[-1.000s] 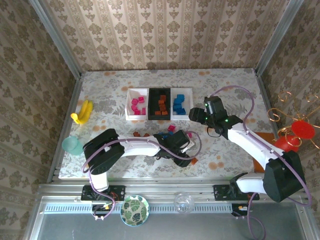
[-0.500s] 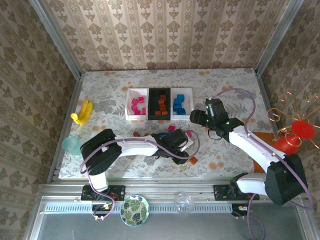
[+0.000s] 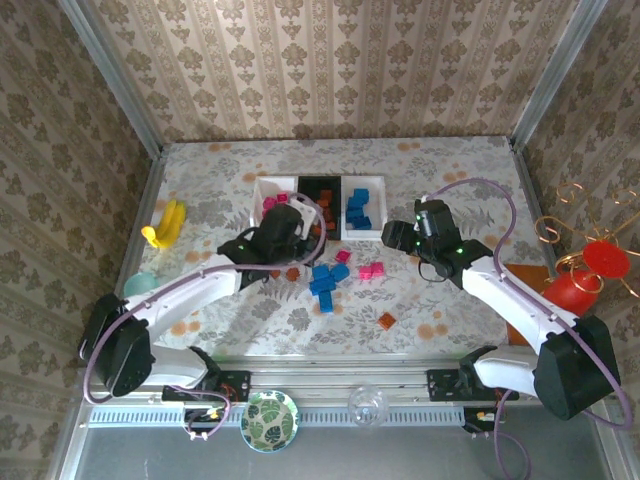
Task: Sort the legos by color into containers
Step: Pick up the lego from the middle-left of the table, then place the lego in the container.
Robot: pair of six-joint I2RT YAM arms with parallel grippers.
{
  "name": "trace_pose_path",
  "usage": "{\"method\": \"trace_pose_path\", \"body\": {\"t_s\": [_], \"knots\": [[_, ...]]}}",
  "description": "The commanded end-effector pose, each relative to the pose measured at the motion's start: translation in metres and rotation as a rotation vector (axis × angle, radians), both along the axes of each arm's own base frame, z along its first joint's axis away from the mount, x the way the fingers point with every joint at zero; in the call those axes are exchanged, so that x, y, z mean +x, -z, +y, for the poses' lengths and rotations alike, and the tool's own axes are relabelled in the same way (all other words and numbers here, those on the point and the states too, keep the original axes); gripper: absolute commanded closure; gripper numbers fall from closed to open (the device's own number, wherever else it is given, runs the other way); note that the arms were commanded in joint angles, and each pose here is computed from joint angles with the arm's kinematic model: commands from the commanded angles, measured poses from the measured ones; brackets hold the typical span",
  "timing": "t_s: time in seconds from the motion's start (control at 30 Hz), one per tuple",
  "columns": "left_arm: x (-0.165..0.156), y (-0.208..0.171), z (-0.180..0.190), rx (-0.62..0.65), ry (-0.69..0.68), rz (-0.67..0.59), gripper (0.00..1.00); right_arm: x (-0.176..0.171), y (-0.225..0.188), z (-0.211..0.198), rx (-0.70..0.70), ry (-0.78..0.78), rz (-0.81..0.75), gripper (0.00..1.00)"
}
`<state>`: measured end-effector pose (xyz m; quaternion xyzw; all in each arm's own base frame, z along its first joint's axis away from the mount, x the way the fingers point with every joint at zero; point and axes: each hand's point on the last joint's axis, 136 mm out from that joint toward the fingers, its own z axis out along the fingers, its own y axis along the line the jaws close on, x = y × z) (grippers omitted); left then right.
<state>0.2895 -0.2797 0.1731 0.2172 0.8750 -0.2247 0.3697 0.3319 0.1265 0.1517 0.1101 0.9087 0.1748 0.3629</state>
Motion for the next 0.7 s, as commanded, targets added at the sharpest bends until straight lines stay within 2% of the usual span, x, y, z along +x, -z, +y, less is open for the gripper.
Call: {"method": "trace_pose_path", "body": {"t_s": [0.0, 0.23, 0.4, 0.5, 0.6, 0.67], "knots": [[0.029, 0.003, -0.002, -0.016, -0.046, 0.025, 0.85, -0.004, 0.003, -0.005, 0.003, 0.024, 0.011, 0.27], [0.100, 0.027, -0.012, 0.075, -0.117, 0.052, 0.85, -0.023, 0.011, -0.005, 0.018, 0.000, 0.043, 0.27], [0.133, 0.041, -0.016, 0.133, -0.154, 0.063, 0.78, -0.049, 0.031, -0.001, 0.008, -0.047, 0.097, 0.27], [0.144, 0.041, -0.018, 0.146, -0.167, 0.058, 0.68, -0.067, 0.046, 0.003, 0.007, -0.086, 0.138, 0.27], [0.149, 0.034, -0.021, 0.132, -0.167, 0.053, 0.50, -0.084, 0.058, 0.008, 0.001, -0.133, 0.178, 0.27], [0.146, 0.023, -0.023, 0.104, -0.161, 0.043, 0.41, -0.094, 0.065, 0.010, -0.018, -0.159, 0.199, 0.26]]}}
